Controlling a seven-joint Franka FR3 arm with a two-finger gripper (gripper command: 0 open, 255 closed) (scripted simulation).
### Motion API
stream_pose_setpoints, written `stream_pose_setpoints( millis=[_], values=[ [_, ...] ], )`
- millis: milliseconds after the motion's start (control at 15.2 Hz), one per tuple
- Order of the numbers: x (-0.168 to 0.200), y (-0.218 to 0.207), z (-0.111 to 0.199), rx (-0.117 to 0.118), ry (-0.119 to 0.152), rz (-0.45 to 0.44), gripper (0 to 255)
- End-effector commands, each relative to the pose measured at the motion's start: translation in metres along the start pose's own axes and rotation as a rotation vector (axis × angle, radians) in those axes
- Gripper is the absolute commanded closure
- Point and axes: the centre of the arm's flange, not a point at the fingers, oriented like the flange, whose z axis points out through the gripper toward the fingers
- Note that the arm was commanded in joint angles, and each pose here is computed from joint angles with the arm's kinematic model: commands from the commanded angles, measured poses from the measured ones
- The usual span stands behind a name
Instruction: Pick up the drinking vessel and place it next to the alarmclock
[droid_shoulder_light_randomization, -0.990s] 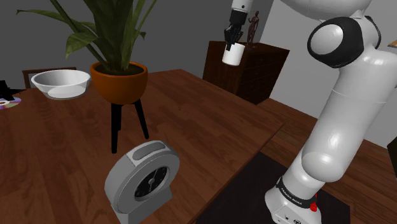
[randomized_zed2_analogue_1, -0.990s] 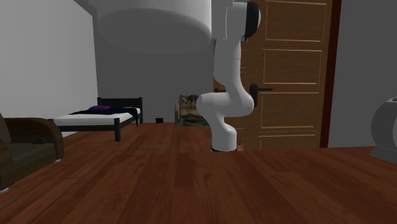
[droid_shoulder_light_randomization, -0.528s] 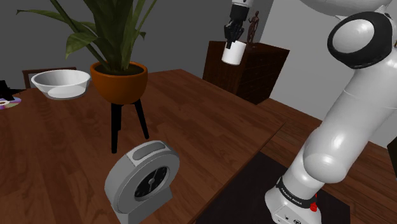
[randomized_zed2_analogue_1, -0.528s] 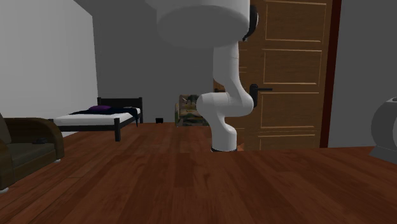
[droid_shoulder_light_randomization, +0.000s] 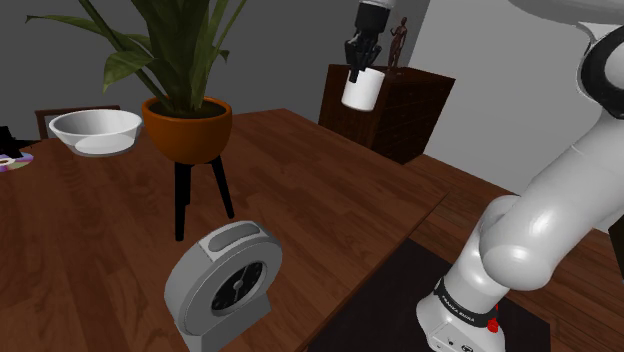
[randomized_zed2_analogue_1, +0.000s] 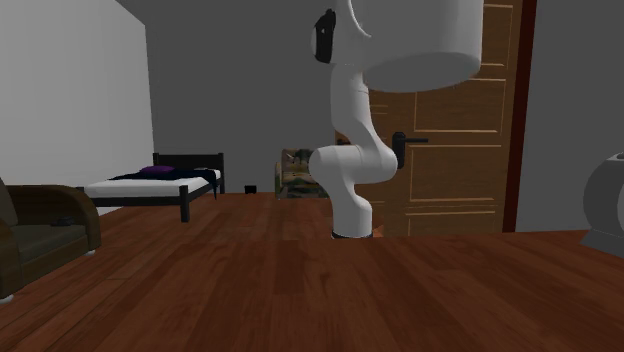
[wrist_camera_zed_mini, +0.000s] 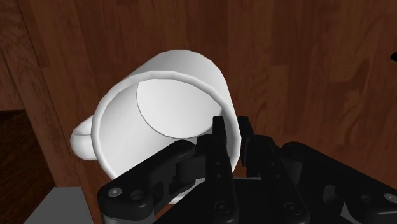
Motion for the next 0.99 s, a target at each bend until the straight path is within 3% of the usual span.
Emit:
stream_pose_setpoints(
  millis=[0, 924],
  values=[
    [-0.015, -0.019, -0.001, 0.0, 0.0, 0.002, 255],
    [-0.112, -0.176, -0.005, 0.0, 0.0, 0.002, 255]
  ],
)
